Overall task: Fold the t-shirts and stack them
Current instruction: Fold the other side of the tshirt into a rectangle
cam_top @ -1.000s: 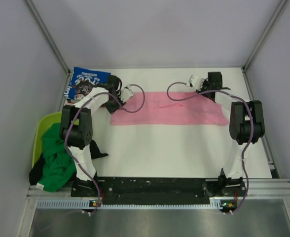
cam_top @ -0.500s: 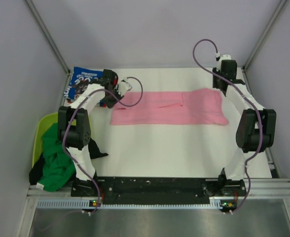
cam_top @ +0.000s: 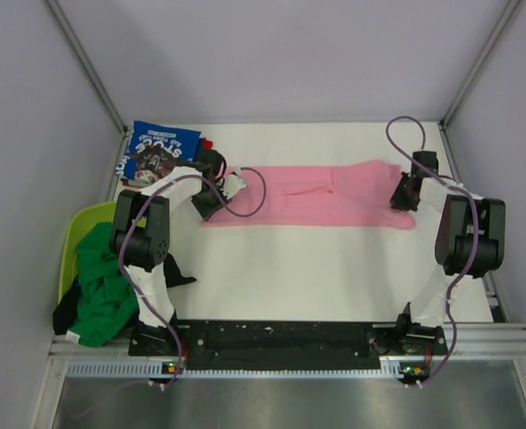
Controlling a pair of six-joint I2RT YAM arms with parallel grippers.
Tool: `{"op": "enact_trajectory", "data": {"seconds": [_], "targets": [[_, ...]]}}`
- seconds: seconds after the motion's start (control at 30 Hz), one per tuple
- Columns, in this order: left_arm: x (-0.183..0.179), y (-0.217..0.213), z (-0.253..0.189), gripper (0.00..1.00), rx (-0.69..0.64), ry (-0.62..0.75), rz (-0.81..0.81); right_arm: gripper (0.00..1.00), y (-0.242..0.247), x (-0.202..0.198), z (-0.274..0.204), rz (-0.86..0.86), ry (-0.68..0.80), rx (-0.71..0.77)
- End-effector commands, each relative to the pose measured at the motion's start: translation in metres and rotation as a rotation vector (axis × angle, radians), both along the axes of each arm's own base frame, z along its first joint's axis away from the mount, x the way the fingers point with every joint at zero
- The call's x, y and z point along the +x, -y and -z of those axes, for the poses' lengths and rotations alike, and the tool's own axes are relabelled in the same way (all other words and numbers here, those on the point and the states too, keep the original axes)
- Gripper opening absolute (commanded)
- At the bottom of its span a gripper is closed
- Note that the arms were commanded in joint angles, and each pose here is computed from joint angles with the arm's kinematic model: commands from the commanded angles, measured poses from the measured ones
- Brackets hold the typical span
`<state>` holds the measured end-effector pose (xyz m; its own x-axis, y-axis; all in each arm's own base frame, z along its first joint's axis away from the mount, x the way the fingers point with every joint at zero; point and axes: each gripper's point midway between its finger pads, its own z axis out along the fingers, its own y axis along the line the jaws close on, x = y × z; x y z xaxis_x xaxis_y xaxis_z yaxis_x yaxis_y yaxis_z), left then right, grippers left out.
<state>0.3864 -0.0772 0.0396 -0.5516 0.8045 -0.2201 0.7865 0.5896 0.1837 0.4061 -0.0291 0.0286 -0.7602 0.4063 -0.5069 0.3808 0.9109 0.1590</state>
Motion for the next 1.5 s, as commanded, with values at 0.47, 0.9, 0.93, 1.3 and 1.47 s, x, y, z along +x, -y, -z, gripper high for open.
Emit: {"op": "enact_trajectory", "data": {"seconds": [0.47,0.9,0.93,1.3,1.47], "targets": [[-0.032,-0.024,0.021,0.33,0.084,-0.037,0.002,0.1,0.03,-0.047,-0.076,0.16,0.131,-0.121],[-0.046,-0.03,0.022,0.34,0.102,-0.064,0.007,0.0,0.03,-0.087,0.009,0.277,0.053,0.204],[-0.049,-0.029,0.02,0.34,0.095,-0.073,0.006,0.0,0.03,-0.084,0.008,0.266,0.048,0.205],[-0.051,0.014,-0.104,0.59,-0.195,0.06,0.173,0.0,0.071,-0.046,-0.056,0.304,0.177,0.084],[0.008,0.014,-0.088,0.49,-0.137,0.082,0.076,0.0,0.049,-0.033,-0.082,0.238,0.246,0.155]]}}
